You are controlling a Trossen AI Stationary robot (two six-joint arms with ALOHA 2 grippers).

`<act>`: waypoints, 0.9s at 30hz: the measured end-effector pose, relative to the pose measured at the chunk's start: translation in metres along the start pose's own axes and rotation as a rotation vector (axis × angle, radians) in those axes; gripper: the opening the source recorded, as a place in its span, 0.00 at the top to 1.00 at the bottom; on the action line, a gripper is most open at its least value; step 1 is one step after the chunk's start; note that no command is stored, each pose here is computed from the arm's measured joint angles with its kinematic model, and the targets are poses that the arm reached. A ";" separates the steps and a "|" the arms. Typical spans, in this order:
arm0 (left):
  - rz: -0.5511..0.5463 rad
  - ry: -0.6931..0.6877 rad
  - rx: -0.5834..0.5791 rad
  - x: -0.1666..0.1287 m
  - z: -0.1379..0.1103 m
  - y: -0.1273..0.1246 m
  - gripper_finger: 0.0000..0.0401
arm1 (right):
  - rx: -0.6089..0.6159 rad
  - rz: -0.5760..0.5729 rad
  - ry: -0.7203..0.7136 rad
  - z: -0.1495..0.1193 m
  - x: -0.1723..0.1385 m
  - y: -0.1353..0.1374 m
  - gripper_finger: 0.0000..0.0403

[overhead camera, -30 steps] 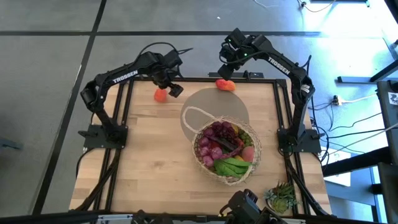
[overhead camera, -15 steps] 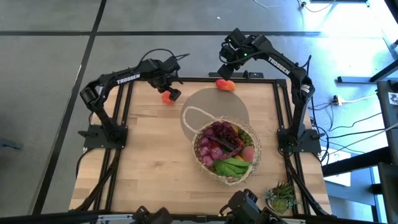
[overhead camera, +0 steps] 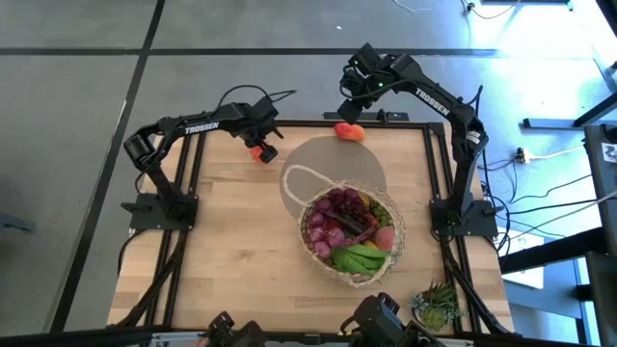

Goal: Build produce basket
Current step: Put the orange tangerine into the brown basket

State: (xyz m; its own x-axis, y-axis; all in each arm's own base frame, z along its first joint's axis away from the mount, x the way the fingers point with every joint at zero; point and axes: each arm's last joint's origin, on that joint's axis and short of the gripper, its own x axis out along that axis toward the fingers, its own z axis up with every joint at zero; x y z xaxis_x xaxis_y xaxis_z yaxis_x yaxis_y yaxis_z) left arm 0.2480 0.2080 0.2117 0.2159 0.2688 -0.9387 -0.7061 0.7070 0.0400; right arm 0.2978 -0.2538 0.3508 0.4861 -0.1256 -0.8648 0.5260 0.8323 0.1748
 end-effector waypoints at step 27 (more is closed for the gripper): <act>-0.060 0.076 0.068 0.051 -0.010 0.007 0.01 | 0.002 0.000 0.000 0.000 0.000 0.000 0.64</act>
State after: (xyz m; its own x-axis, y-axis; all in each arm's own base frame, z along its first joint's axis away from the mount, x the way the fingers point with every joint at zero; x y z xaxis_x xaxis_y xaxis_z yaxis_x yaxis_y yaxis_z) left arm 0.2475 0.2206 0.1606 0.2026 0.1764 -0.9632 -0.6459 0.7634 0.0040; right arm 0.2978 -0.2538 0.3508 0.4860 -0.1258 -0.8649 0.5272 0.8314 0.1754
